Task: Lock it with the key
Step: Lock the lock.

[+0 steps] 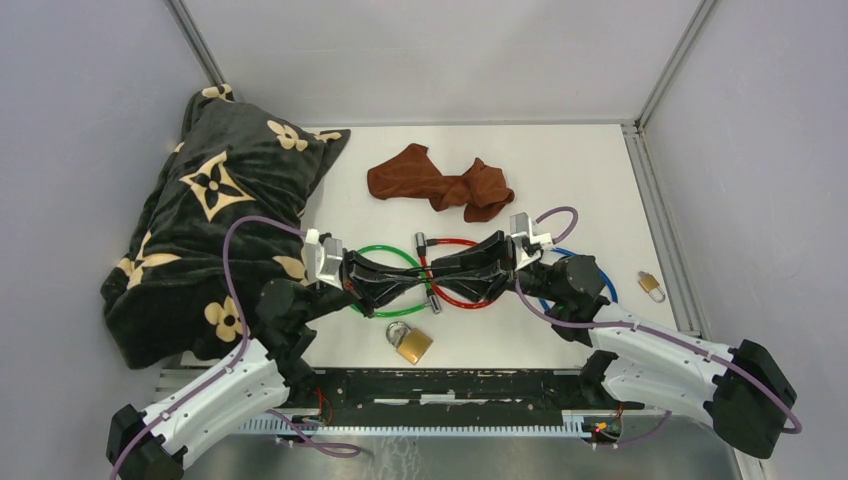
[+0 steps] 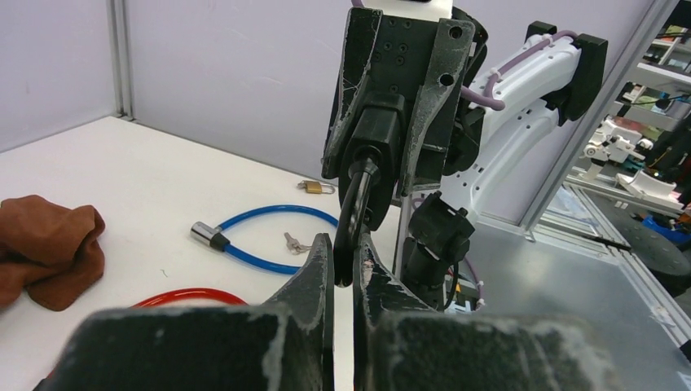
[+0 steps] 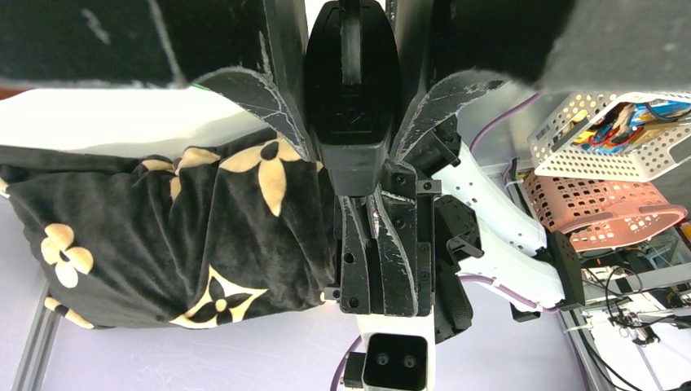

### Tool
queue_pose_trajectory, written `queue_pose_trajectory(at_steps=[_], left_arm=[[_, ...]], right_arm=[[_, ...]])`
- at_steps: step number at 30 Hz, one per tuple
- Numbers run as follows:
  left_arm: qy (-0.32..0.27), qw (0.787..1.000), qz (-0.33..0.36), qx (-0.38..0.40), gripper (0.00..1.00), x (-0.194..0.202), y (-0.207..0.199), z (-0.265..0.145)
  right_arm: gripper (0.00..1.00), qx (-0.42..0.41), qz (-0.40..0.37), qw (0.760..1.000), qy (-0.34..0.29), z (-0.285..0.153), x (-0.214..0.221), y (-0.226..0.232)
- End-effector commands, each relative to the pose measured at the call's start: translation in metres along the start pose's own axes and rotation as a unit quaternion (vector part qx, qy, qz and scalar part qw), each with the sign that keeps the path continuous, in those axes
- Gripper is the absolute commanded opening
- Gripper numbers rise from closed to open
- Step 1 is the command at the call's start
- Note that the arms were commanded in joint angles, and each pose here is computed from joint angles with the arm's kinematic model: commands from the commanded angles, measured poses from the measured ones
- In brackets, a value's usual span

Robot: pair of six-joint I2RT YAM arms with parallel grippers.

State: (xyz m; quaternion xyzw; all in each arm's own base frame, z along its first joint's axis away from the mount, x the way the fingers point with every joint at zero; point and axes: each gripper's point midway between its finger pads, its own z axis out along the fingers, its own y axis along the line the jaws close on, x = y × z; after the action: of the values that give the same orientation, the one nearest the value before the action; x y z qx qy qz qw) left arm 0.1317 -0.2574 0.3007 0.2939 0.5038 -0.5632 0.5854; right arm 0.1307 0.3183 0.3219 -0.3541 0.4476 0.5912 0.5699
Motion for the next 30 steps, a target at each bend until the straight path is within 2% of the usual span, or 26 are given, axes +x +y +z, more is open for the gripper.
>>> queue_pose_trajectory(at_steps=[1, 5, 10, 16, 21, 27, 30], left_arm=[[-0.050, 0.997, 0.057, -0.017, 0.02, -0.041, 0.004, 0.012], [-0.041, 0.998, 0.050, 0.014, 0.02, -0.041, -0.008, 0.016], [-0.026, 0.999, 0.036, 0.004, 0.02, -0.040, -0.003, 0.023], [0.032, 0.995, 0.054, 0.074, 0.02, -0.027, -0.024, 0.025], [0.031, 0.991, 0.078, 0.102, 0.02, -0.036, -0.033, 0.028], [0.047, 0.987, 0.096, 0.123, 0.02, -0.042, -0.042, 0.028], [0.074, 0.986, 0.106, 0.108, 0.02, -0.033, -0.033, 0.027]], right_arm=[[0.00, -0.055, 0.002, 0.998, 0.018, 0.010, 0.005, 0.022], [0.00, -0.046, -0.004, 0.999, 0.025, 0.011, 0.011, 0.016], [0.00, -0.038, 0.003, 0.998, 0.055, 0.014, 0.040, 0.004], [0.00, -0.060, 0.006, 0.997, 0.053, 0.024, 0.041, 0.005], [0.00, -0.050, 0.012, 0.995, 0.083, 0.025, 0.064, -0.008], [0.00, -0.035, 0.028, 0.992, 0.118, 0.019, 0.094, -0.025], [0.00, -0.039, 0.031, 0.992, 0.113, 0.024, 0.092, -0.026]])
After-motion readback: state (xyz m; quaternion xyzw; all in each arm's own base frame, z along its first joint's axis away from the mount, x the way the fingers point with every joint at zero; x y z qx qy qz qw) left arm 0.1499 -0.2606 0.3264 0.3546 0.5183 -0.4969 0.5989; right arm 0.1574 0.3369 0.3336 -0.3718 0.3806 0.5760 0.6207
